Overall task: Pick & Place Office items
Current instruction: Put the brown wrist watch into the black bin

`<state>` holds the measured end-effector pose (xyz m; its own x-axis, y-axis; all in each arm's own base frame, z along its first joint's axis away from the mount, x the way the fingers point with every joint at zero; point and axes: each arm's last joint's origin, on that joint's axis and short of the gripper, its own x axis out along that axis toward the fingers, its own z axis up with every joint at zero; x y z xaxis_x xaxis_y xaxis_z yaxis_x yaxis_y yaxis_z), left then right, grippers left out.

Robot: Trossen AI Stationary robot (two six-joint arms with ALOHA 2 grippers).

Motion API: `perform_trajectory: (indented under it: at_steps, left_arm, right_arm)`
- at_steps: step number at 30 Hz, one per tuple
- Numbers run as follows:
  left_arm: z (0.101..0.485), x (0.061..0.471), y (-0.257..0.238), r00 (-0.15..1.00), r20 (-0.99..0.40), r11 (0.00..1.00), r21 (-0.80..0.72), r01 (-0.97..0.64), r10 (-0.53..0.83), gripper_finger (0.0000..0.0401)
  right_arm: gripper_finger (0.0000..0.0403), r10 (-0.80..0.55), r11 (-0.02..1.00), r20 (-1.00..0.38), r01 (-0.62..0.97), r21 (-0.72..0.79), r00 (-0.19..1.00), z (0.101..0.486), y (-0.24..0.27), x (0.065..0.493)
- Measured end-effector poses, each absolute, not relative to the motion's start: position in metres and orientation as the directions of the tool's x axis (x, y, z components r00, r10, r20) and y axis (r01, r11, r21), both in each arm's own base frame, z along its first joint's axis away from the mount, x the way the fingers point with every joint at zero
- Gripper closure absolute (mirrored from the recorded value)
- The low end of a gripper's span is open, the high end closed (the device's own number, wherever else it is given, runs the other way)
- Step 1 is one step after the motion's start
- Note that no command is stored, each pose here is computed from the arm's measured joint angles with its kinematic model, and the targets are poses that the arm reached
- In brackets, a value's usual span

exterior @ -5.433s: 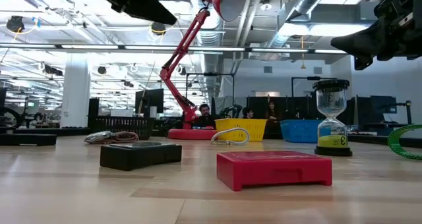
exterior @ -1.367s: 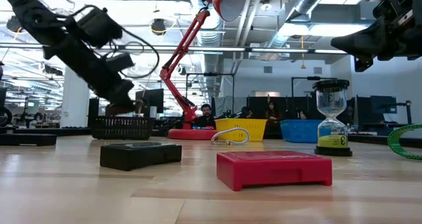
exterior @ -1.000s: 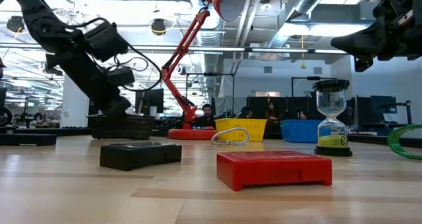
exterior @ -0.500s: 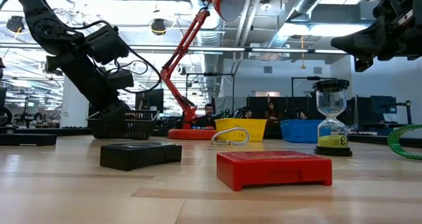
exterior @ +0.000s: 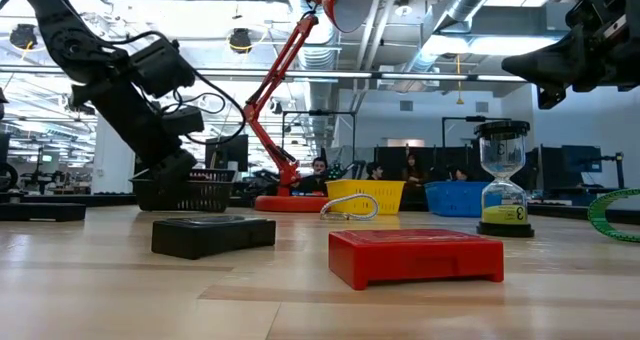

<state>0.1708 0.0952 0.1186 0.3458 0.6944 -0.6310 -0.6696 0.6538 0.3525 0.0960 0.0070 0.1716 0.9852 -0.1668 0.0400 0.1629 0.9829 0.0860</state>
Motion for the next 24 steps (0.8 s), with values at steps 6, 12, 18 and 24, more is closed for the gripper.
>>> perform_trajectory:
  at_steps: [6,12,18,24]
  left_arm:
    - [0.118,0.167,0.101,0.323,-0.635,0.624,0.331,-0.708,0.702,0.0344]
    - [0.117,0.164,0.107,0.327,-0.655,0.614,0.267,-0.743,0.681,0.0301]
    - [0.117,0.165,0.106,0.357,-0.663,0.639,0.240,-0.731,0.658,0.0274]
    - [0.119,0.167,0.107,0.364,-0.656,0.622,0.210,-0.754,0.662,0.0234]
  right_arm:
    - [0.0403,-0.166,0.983,0.040,0.163,0.086,0.985,0.172,0.007,0.096]
    - [0.0403,-0.173,0.985,0.043,0.171,0.035,0.984,0.172,0.007,0.096]
    - [0.0403,-0.172,0.985,0.044,0.171,0.035,0.984,0.172,0.007,0.096]
    - [0.0403,-0.171,0.985,0.041,0.170,0.033,0.984,0.172,0.007,0.096]
